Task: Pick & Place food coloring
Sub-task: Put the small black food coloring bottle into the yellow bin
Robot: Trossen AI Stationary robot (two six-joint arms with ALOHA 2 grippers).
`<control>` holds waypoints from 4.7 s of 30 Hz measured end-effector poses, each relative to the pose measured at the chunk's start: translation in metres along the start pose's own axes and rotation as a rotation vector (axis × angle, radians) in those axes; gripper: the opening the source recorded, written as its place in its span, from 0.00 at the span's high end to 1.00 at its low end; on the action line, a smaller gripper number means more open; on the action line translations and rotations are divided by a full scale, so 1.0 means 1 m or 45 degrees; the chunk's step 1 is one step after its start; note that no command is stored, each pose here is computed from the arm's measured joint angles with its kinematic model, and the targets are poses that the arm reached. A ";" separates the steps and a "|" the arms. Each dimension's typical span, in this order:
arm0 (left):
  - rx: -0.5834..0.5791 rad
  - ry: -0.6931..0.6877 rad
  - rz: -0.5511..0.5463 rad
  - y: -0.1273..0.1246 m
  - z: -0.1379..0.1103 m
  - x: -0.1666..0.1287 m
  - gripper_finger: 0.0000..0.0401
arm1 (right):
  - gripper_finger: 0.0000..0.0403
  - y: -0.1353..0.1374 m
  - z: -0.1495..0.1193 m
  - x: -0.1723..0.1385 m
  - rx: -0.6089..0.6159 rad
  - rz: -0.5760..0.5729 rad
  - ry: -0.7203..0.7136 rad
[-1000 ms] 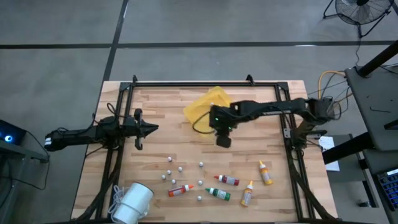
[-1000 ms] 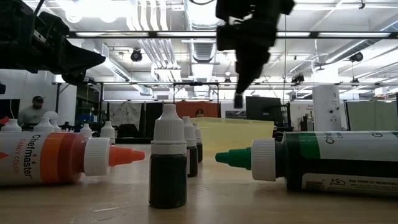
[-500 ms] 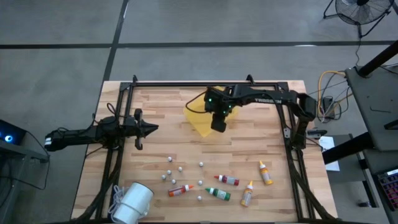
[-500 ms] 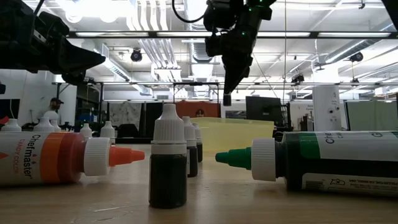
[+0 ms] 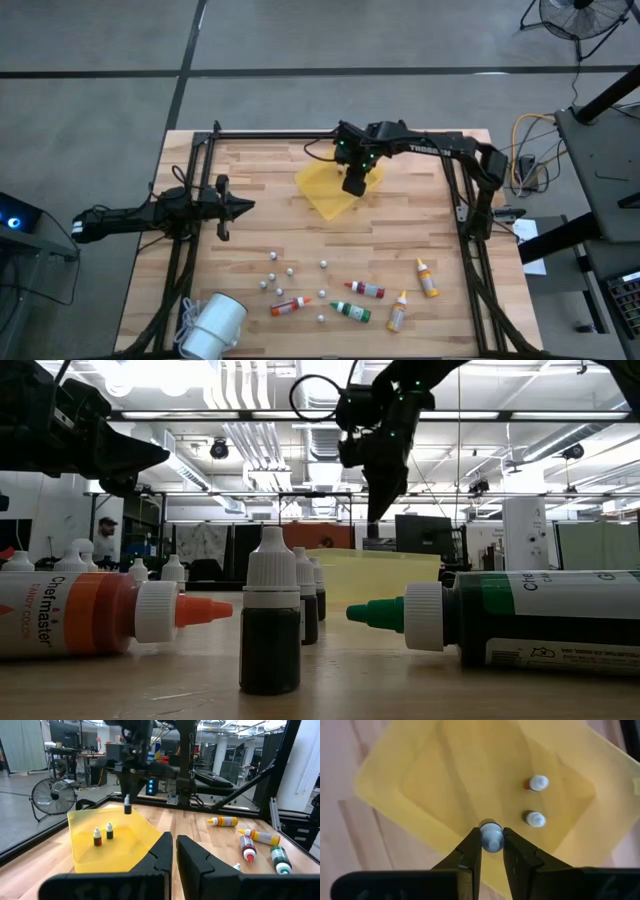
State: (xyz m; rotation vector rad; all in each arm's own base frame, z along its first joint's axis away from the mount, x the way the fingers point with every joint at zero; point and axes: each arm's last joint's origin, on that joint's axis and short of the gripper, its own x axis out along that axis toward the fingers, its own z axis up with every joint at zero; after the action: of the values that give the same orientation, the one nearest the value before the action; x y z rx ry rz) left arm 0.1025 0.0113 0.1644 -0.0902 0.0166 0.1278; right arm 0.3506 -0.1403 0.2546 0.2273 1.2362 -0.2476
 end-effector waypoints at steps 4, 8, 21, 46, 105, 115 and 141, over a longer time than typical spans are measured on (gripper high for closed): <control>0.000 0.000 0.000 0.000 0.000 0.000 1.00 | 0.87 -0.007 0.000 0.001 -0.043 -0.016 -0.004; 0.000 0.001 -0.001 0.000 0.000 0.000 1.00 | 0.87 -0.008 0.000 0.003 -0.111 -0.018 -0.007; 0.000 0.000 -0.002 0.000 0.000 0.000 1.00 | 0.87 -0.009 -0.004 0.014 -0.586 -0.008 -0.017; 0.000 0.001 -0.001 0.000 0.000 0.000 1.00 | 0.87 -0.009 -0.013 0.044 -0.544 0.084 -0.137; 0.000 0.000 -0.001 0.000 0.000 0.000 1.00 | 0.87 -0.020 -0.003 0.042 0.013 -0.061 0.002; 0.000 0.000 0.000 0.000 0.000 0.000 1.00 | 0.87 -0.019 -0.021 0.045 0.067 -0.059 0.019; 0.000 0.001 -0.002 0.000 0.000 0.000 1.00 | 0.87 -0.029 -0.039 0.059 0.356 -0.160 0.019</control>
State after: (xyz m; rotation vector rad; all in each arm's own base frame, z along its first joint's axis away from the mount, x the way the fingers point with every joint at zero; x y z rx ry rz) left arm 0.1026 0.0112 0.1644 -0.0902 0.0170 0.1264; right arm 0.3252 -0.1597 0.1851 0.3940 1.2302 -0.5295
